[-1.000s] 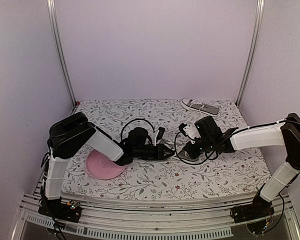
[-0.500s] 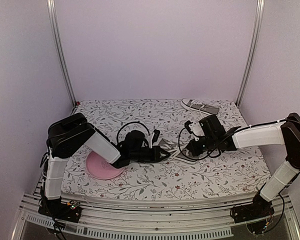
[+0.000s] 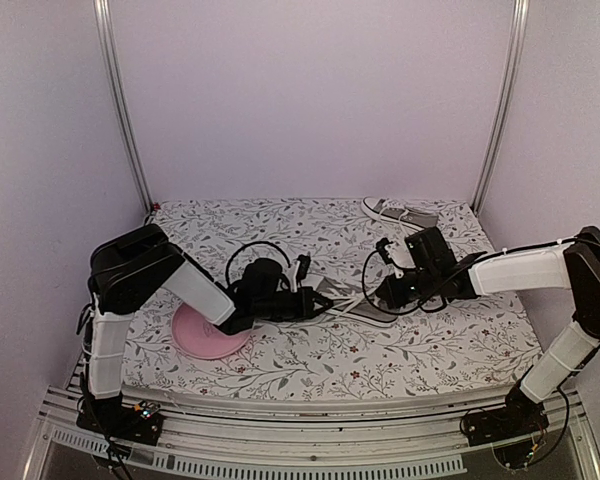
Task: Tie the shoes
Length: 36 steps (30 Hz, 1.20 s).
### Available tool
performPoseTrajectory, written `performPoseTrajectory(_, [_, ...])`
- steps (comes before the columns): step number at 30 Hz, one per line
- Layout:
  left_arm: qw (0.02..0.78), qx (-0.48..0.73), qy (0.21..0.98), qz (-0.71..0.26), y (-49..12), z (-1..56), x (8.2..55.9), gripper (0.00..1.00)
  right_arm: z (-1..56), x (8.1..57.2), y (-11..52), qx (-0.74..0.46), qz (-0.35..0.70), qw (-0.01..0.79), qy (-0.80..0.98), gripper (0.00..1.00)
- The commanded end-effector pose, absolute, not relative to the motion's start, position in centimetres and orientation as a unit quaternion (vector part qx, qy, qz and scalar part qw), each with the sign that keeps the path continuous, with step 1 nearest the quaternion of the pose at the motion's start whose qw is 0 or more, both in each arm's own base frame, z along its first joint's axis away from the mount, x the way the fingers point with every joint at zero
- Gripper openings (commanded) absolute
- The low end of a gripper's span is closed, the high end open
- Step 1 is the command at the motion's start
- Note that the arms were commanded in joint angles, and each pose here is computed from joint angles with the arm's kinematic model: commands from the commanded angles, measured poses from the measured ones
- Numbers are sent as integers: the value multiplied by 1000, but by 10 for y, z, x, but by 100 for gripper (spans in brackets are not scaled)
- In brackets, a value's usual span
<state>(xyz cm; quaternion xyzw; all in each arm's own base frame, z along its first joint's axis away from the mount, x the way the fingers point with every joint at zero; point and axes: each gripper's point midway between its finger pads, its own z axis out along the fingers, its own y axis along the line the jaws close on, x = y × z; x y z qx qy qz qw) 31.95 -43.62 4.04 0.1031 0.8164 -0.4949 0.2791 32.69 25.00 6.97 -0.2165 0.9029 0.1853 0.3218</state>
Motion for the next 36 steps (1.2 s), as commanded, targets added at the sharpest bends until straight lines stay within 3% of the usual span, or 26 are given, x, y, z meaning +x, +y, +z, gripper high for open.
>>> performPoseTrajectory(1, [298,66,828,-469,-414,38,337,0,64,326,235,-193,176,312,913,2])
performPoseTrajectory(20, [306,79,822,-474,-412,46,342,0,76,323,242,-210,218,315,899,4])
performPoseTrajectory(22, [310,92,816,-479,-415,52,341,10,83,321,246,-220,229,320,892,8])
performPoseTrajectory(24, [319,104,810,-481,-416,61,340,32,92,317,249,-231,242,326,884,16])
performPoseTrajectory(25, [321,109,809,-479,-416,64,340,42,96,315,251,-236,249,327,880,27])
performPoseTrajectory(27, [322,111,812,-474,-413,69,339,53,106,311,253,-243,260,333,873,45])
performPoseTrajectory(31, [316,97,817,-473,-406,71,333,62,123,308,249,-234,267,351,867,68])
performPoseTrajectory(36, [284,76,817,-496,-407,64,324,68,129,313,238,-199,283,357,868,77])
